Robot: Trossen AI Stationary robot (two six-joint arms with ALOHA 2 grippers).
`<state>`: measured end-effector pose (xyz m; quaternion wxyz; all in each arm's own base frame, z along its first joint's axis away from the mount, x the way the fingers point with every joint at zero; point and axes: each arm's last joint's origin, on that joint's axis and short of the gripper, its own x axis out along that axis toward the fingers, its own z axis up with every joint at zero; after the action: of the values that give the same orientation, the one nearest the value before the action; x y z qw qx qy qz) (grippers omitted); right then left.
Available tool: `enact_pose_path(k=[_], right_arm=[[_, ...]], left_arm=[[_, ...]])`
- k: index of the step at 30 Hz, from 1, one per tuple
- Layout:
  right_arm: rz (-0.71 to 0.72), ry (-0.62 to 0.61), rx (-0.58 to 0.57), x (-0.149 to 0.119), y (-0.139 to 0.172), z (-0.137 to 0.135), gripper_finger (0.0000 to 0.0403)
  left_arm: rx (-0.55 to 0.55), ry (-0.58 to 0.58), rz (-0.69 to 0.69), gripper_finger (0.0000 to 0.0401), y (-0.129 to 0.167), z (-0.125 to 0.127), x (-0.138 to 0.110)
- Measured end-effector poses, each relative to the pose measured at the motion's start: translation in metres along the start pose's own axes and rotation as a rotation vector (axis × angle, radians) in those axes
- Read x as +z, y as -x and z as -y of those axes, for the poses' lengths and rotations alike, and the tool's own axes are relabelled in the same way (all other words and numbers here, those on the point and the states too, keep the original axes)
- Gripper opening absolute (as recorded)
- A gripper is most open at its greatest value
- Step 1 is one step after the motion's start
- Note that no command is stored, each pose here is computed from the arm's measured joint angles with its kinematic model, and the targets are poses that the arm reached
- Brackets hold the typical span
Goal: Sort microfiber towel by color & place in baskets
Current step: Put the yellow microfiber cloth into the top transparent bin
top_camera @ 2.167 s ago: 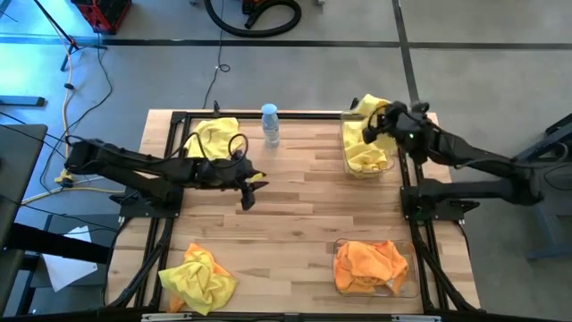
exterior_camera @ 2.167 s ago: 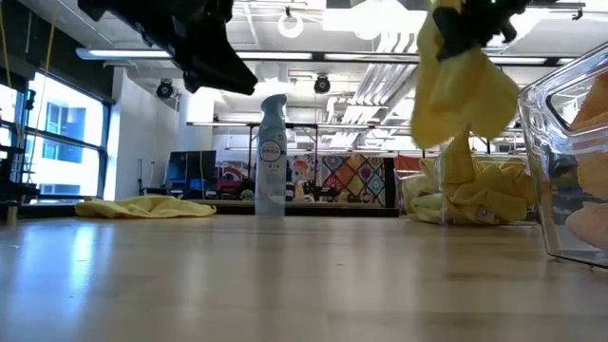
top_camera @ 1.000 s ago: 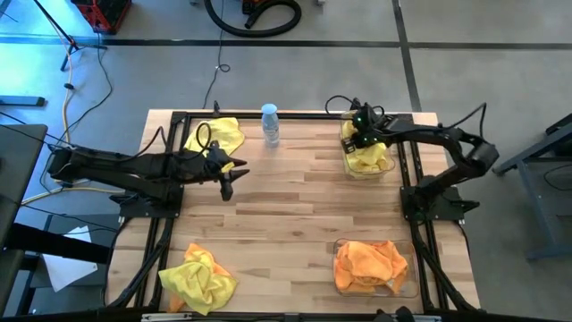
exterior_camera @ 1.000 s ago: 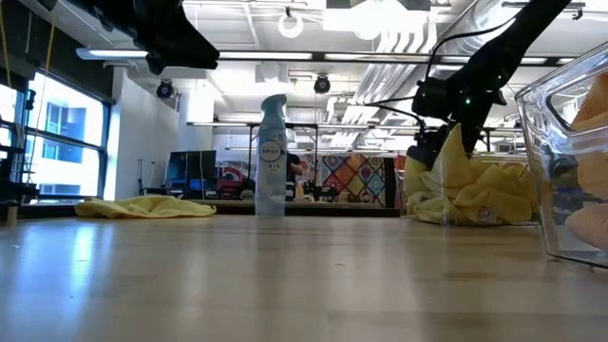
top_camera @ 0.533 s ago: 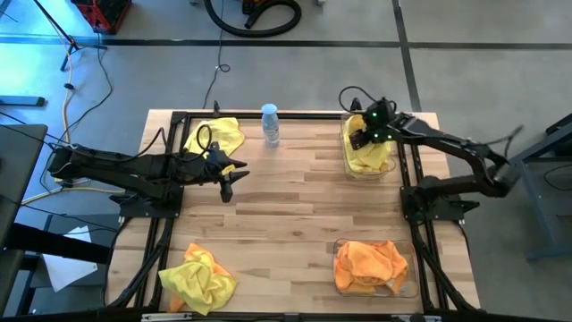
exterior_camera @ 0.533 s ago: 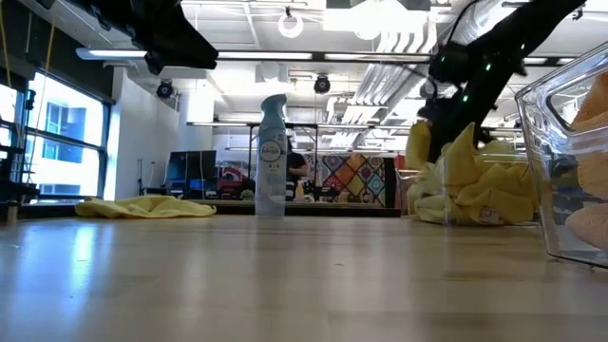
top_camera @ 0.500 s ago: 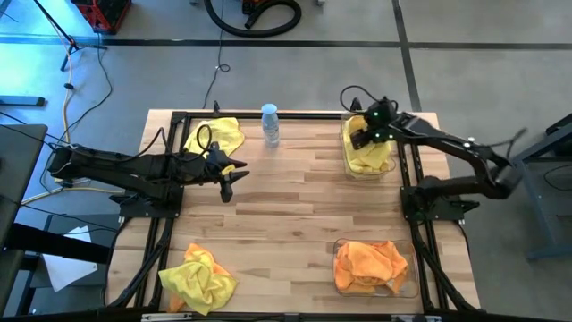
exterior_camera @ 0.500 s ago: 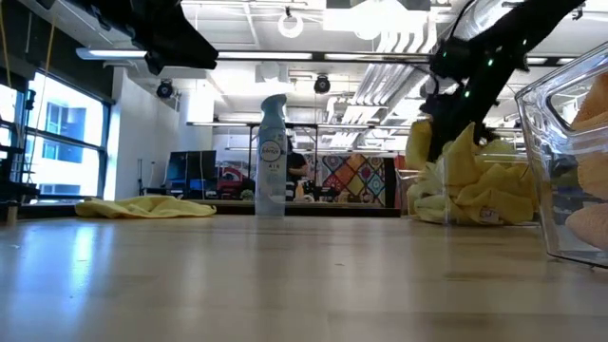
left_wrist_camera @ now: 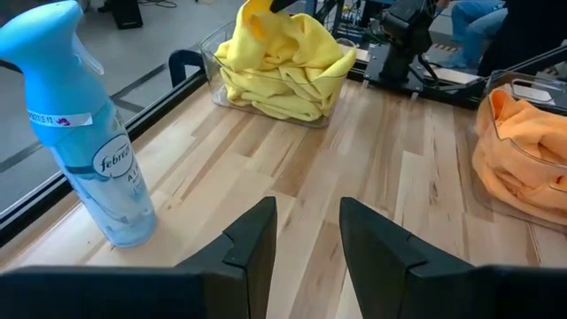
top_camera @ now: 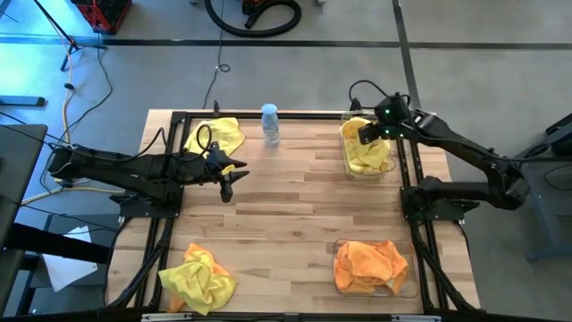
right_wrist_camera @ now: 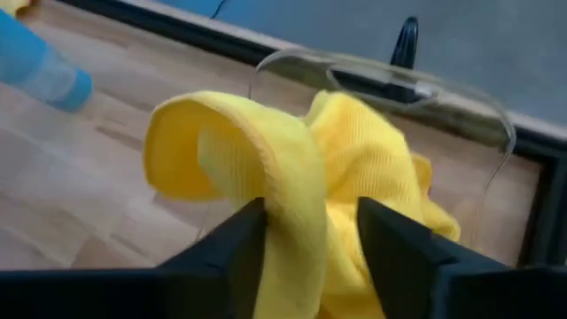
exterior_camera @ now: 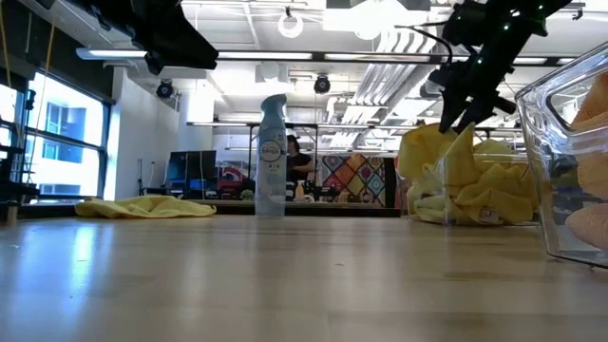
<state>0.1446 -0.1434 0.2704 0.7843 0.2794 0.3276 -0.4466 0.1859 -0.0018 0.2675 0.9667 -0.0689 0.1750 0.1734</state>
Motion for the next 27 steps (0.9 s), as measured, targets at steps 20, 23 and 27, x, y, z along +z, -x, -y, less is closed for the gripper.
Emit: enact_pose_path(k=[20,23,27], right_arm=[[-0.198,0.022,-0.103,-0.031,-0.121,0.006,0.0023],[-0.192,0.053,-0.085,-0.029,-0.115,0.005,0.0029],[-0.142,0.062,-0.059,-0.022,-0.098,0.004,0.0041]], left_arm=[[0.005,-0.006,-0.019,0.0115,0.000,0.000,-0.002],[0.005,-0.006,-0.020,0.0115,0.000,-0.001,-0.002],[0.007,-0.002,-0.027,0.0115,0.000,-0.001,-0.003]])
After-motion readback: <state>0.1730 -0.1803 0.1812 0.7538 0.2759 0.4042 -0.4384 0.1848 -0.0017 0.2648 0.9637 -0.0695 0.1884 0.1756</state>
